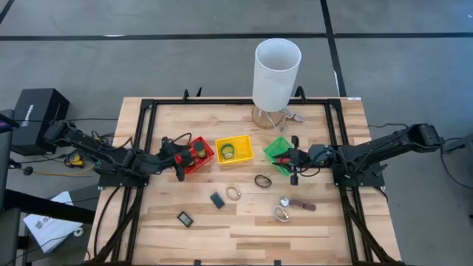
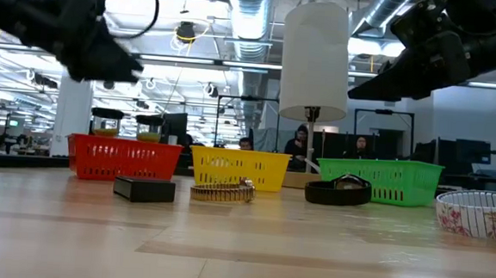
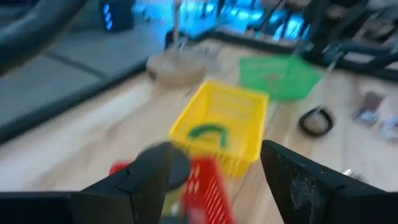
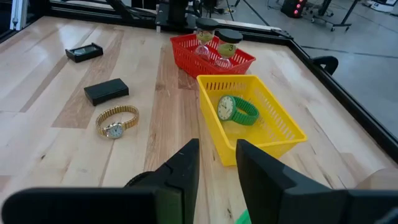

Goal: Pick & Place Office items
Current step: Put the black watch into the yellow basket

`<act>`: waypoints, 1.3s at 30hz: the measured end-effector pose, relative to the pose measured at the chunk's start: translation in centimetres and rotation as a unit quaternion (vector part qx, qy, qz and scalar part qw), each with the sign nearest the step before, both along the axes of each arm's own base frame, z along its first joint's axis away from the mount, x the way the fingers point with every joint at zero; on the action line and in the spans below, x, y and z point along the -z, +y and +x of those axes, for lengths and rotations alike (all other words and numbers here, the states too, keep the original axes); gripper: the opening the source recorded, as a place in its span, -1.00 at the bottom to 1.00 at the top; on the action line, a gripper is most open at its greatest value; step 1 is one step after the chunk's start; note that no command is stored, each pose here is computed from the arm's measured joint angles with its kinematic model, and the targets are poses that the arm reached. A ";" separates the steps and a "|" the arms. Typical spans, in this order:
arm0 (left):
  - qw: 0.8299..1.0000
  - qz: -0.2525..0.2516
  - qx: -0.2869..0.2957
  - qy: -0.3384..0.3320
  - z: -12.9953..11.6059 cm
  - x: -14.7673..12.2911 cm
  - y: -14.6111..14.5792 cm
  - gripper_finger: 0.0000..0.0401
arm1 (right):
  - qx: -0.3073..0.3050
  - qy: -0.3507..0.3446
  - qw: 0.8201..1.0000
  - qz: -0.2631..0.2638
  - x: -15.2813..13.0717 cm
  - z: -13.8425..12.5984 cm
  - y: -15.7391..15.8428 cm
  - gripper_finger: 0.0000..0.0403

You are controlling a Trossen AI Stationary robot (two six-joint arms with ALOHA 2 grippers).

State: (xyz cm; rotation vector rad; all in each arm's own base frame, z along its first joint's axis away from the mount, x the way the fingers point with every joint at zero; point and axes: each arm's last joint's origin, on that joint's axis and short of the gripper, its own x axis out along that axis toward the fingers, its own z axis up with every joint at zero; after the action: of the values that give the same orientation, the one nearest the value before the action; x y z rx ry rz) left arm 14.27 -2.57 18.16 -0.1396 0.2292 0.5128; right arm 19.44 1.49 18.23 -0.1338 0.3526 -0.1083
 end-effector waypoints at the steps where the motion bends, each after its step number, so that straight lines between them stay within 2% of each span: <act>1: 1.000 0.003 0.010 -0.010 0.0 -0.3 -0.1 0.19 | 0.000 0.001 1.000 0.000 0.0 0.0 0.0 -0.52; 7: 0.994 0.008 0.080 -0.073 0.1 -1.9 -1.0 0.11 | 0.008 0.011 1.000 0.021 0.3 -0.1 0.0 -0.52; 10: 0.984 -0.001 0.129 -0.125 0.3 -3.0 -1.6 0.07 | 0.008 0.007 1.000 0.022 0.2 -0.1 0.0 -0.52; 14: 0.970 0.009 0.165 -0.178 0.5 -4.1 -2.2 0.01 | 0.008 -0.001 1.000 0.023 0.0 0.0 0.0 -0.52; 17: 0.968 0.012 0.173 -0.184 0.7 -4.1 -2.5 -0.03 | -0.007 -0.006 1.000 0.029 -0.1 0.0 0.1 -0.52; 20: 0.968 0.011 0.174 -0.183 1.0 -4.0 -2.7 -0.06 | -0.101 -0.005 0.993 0.062 -0.1 0.0 0.9 -0.52; 22: 0.968 0.012 0.174 -0.179 1.1 -3.8 -2.7 -0.08 | -0.138 -0.018 0.988 0.072 -0.2 0.4 1.5 -0.52; 25: 0.967 0.011 0.173 -0.184 1.1 -3.9 -2.7 -0.09 | -0.141 -0.028 0.987 0.069 -0.3 1.1 2.0 -0.52; 30: 0.967 0.007 0.173 -0.190 1.1 -4.0 -2.7 -0.10 | -0.138 0.001 0.988 0.064 -0.6 4.3 3.1 -0.48; 32: 0.966 0.006 0.172 -0.192 1.1 -4.0 -2.7 -0.10 | -0.107 0.035 0.992 0.061 -0.9 5.8 3.2 -0.44; 34: 0.966 0.005 0.172 -0.192 1.1 -4.0 -2.7 -0.10 | -0.061 0.101 0.991 0.059 -0.8 7.2 3.2 -0.39; 36: 0.966 0.005 0.172 -0.193 1.1 -4.0 -2.7 -0.10 | -0.021 0.177 0.982 0.060 -0.7 8.2 3.2 -0.35; 39: 0.966 0.005 0.172 -0.193 1.1 -4.0 -2.7 -0.10 | 0.020 0.273 0.959 0.078 -0.7 9.5 3.5 -0.29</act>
State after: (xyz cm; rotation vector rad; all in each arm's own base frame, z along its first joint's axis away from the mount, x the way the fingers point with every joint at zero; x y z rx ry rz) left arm 15.39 -5.29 22.20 -0.1818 -0.1304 0.1335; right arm 28.95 4.95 18.93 0.0033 0.9136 -0.0807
